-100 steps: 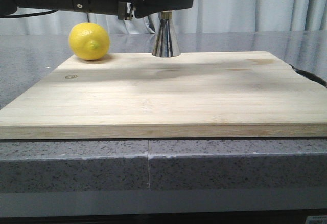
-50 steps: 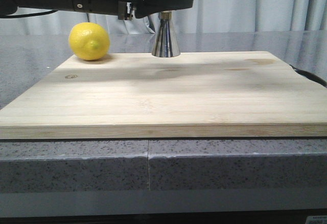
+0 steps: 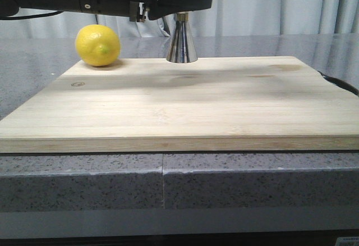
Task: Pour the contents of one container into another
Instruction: 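Tilt the beaker with the right gripper, pouring liquid into the jigger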
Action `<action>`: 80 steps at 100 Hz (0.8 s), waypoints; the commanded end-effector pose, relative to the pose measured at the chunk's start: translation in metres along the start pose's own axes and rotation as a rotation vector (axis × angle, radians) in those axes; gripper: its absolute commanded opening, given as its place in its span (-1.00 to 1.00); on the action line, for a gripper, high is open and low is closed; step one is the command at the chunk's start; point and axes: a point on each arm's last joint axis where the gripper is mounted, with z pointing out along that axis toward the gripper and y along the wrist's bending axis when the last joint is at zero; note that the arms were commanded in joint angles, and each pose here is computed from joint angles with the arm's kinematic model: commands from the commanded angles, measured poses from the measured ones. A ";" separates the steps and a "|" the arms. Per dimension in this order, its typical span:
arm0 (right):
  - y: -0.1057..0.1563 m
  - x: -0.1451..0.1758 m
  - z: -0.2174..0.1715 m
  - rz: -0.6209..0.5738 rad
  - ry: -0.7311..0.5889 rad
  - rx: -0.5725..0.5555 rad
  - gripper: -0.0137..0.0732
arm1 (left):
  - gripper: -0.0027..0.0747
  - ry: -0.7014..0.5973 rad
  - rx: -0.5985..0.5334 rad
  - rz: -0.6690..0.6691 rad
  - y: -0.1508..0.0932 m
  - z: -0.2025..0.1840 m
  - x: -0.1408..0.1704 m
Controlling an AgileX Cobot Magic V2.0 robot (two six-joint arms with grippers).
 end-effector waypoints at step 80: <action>-0.024 -0.019 -0.006 -0.231 -0.093 0.081 0.04 | -0.26 -0.166 0.055 0.044 -0.012 -0.004 -0.043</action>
